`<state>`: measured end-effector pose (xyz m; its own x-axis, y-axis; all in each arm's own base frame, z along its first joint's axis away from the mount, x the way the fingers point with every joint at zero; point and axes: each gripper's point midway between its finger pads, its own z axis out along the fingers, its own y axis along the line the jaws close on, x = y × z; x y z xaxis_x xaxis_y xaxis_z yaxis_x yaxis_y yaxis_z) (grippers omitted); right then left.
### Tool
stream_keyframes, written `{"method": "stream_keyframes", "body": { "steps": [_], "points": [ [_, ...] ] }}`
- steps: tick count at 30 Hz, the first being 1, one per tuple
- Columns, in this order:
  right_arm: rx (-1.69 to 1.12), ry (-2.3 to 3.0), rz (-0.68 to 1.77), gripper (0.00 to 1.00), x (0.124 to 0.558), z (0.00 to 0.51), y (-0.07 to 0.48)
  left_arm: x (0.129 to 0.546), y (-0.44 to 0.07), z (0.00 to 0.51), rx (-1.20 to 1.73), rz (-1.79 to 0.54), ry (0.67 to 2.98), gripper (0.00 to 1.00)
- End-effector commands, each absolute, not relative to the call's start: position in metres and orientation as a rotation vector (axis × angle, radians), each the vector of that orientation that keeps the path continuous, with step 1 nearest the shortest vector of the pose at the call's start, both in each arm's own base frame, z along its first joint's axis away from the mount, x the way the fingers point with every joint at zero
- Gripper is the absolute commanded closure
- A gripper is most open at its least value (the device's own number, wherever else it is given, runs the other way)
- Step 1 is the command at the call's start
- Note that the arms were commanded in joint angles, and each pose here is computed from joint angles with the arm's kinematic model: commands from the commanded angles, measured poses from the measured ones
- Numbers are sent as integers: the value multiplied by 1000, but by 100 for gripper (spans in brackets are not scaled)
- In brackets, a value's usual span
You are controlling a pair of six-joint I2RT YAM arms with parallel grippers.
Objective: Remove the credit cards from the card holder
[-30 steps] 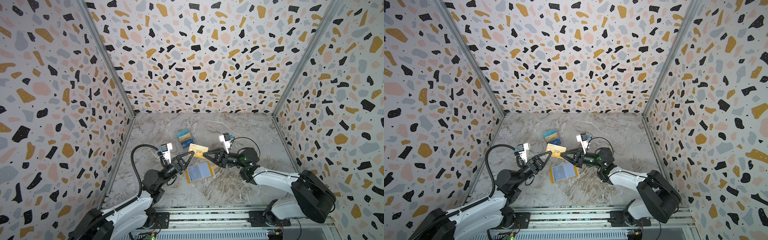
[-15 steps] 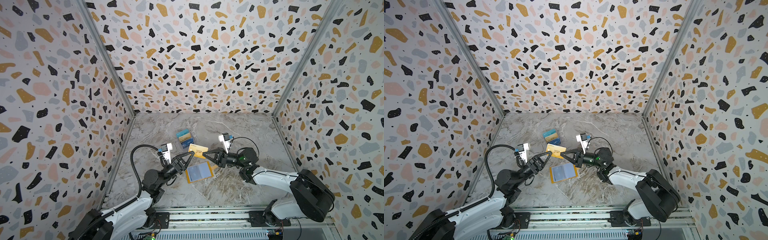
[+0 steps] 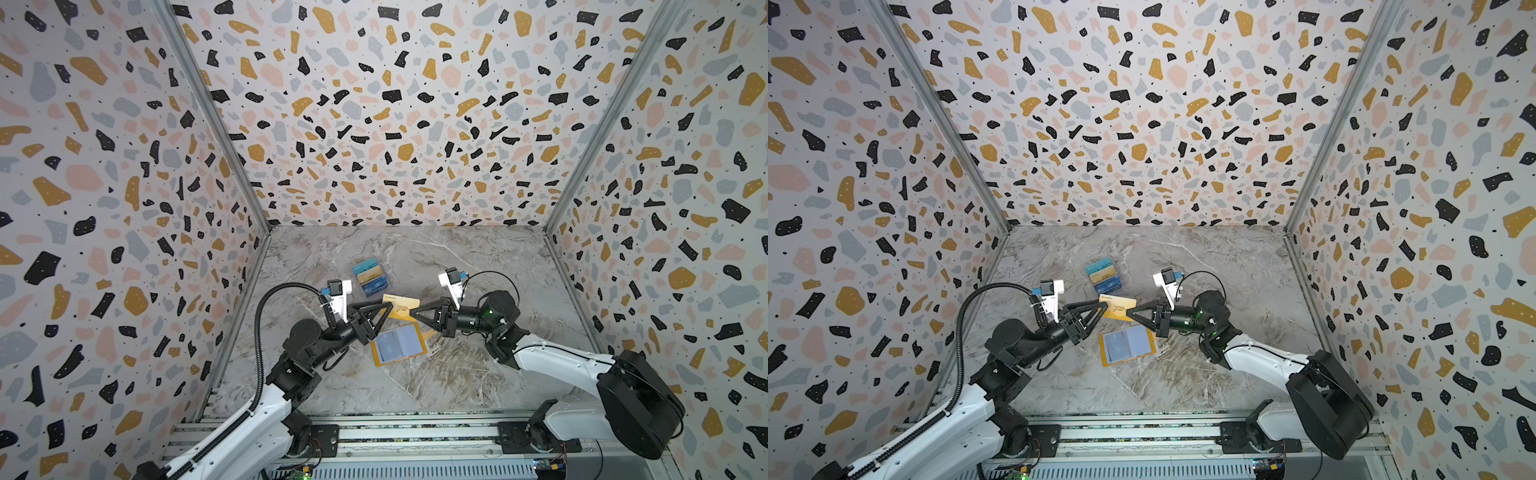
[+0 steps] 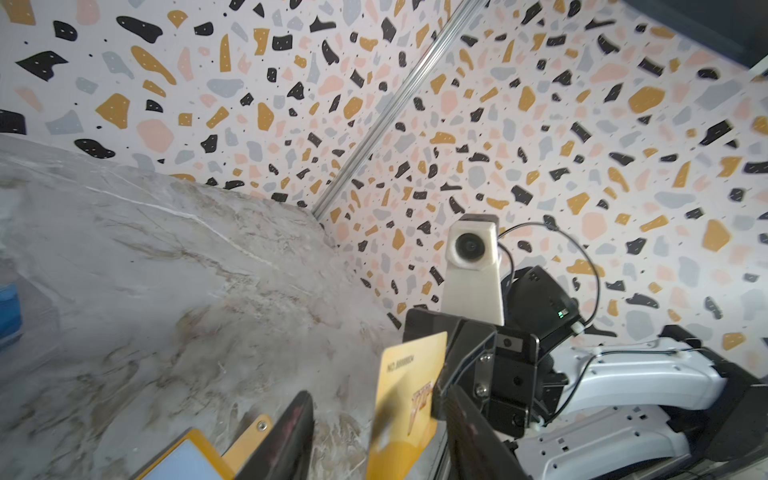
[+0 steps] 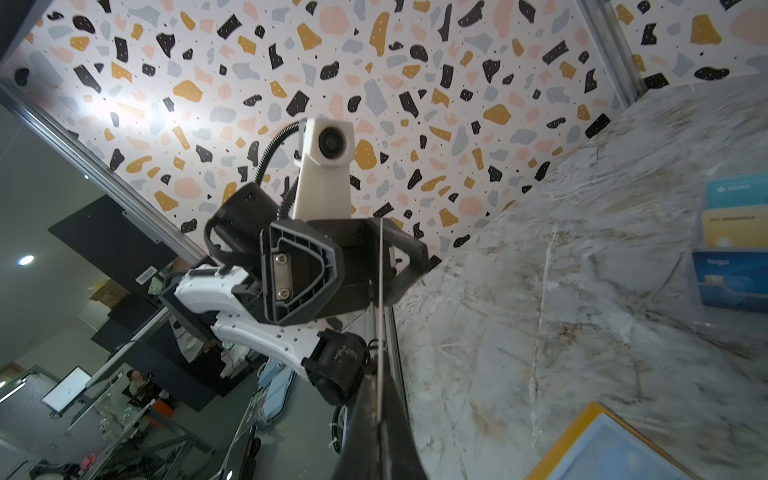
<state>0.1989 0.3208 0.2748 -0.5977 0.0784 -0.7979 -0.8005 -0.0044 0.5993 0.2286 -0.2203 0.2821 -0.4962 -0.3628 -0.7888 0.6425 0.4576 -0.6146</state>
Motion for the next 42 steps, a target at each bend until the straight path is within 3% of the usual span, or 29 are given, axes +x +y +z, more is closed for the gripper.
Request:
{"method": "stream_keyframes", "body": {
  "steps": [1,9,17,42],
  "points": [
    [-931,1593,1625,100,186,282,317,224,-222,265,395,-1117,1816,46],
    [-1179,1683,1535,100,167,264,311,213,-236,279,684,-1044,1876,46],
    [-1287,1689,1525,100,156,257,308,192,-246,281,949,-1060,1904,54],
    [-1489,1673,1576,100,140,249,327,156,-249,259,1239,-1178,1975,79]
  ]
}}
